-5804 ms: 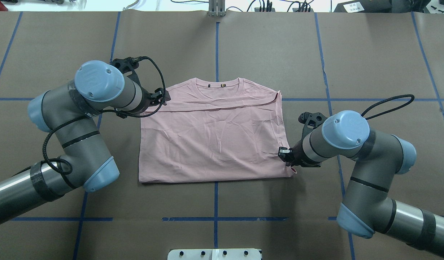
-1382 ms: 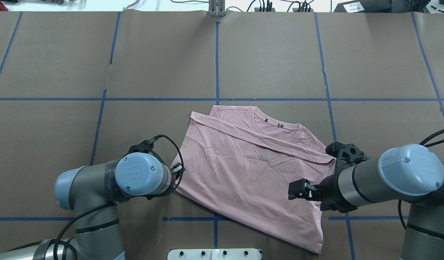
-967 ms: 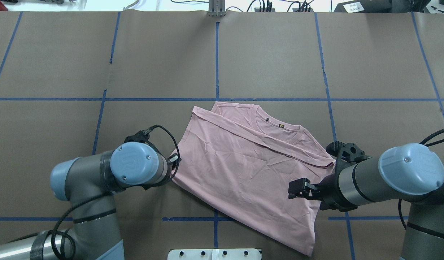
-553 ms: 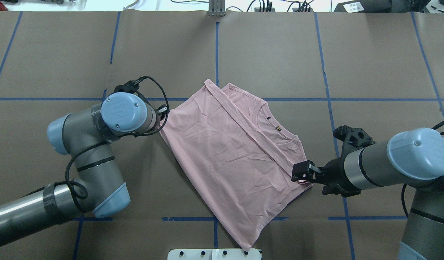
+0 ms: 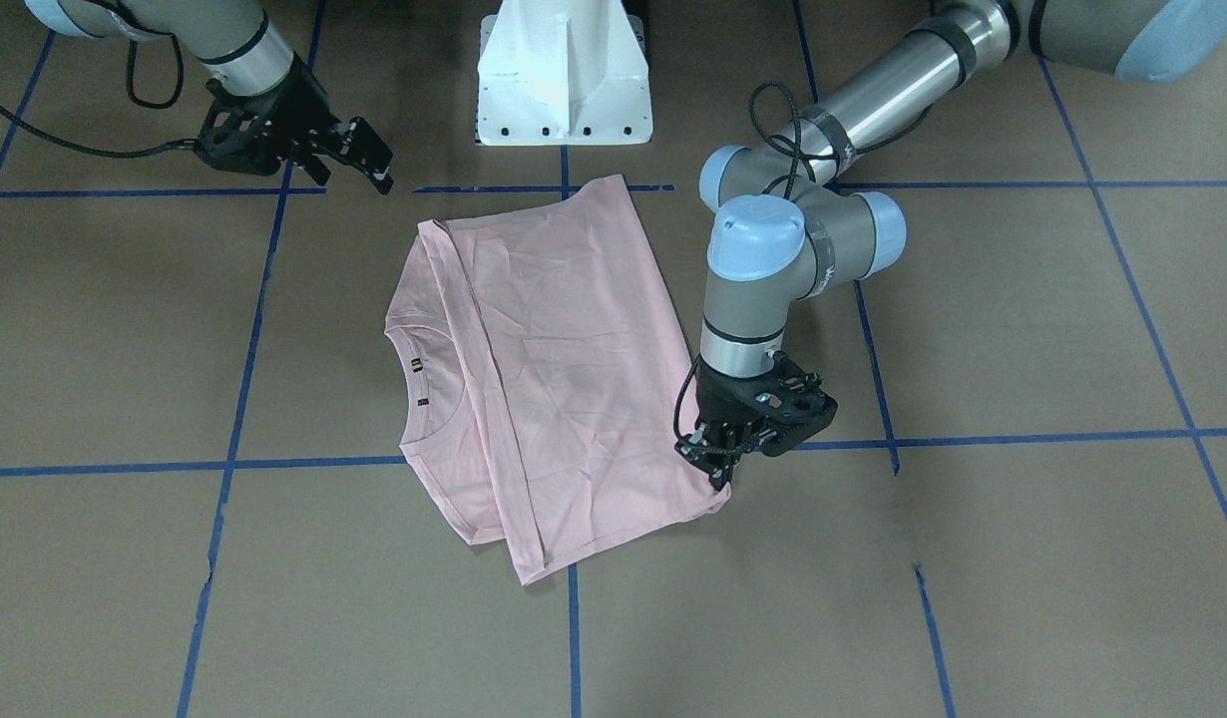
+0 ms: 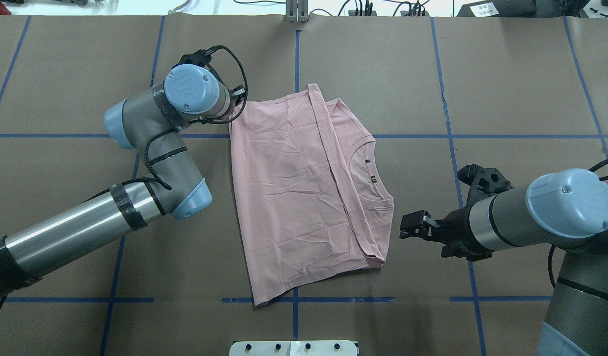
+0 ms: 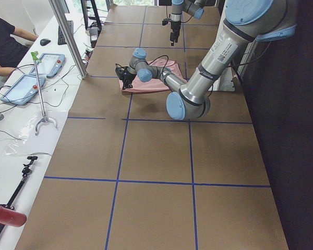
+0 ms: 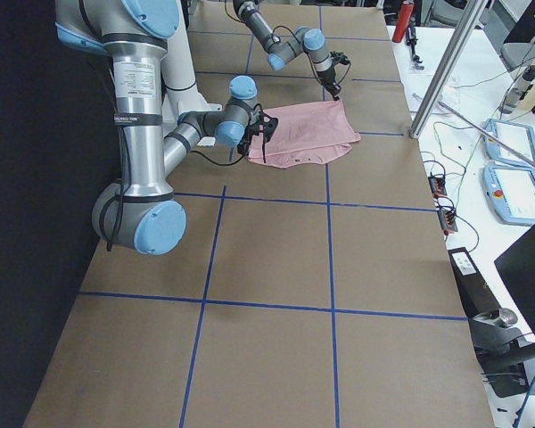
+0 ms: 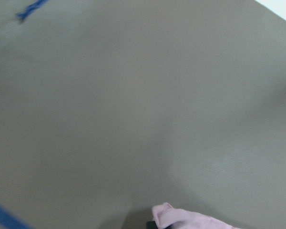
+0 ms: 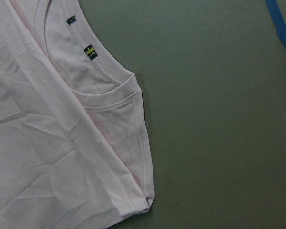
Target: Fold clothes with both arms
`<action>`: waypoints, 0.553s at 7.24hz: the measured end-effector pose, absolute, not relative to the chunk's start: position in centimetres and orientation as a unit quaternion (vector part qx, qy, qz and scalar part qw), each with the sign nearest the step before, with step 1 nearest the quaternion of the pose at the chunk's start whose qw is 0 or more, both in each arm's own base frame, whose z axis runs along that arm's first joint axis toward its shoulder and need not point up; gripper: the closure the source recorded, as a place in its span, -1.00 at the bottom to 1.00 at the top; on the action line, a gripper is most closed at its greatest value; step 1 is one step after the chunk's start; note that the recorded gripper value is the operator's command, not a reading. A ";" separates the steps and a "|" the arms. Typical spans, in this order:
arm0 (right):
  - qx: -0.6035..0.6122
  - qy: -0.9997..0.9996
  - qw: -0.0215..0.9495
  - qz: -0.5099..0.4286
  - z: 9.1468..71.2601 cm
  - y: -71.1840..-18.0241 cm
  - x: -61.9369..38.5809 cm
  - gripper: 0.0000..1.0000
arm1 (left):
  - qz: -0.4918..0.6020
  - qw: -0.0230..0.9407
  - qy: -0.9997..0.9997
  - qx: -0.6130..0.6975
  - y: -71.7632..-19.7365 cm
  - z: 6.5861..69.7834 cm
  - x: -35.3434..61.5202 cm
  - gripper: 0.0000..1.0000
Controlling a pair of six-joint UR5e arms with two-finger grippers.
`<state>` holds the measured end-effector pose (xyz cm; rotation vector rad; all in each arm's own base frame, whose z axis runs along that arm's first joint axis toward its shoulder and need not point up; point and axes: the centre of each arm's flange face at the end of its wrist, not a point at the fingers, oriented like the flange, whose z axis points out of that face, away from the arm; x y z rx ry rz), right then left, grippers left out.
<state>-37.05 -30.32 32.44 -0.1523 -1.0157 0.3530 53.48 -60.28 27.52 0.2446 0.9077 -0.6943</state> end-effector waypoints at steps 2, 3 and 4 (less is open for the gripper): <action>-0.070 -0.481 0.857 0.170 32.7 -30.5 -37.3 -1.00 | -0.309 0.825 0.446 0.154 -63.5 26.4 55.5 1.00; -0.070 -0.482 0.857 0.170 32.6 -30.6 -37.5 -1.00 | -0.299 0.827 0.446 0.170 -64.4 26.7 56.1 1.00; -0.069 -0.484 0.856 0.169 32.2 -30.8 -37.8 -1.00 | -0.287 0.830 0.442 0.181 -64.8 27.1 56.4 1.00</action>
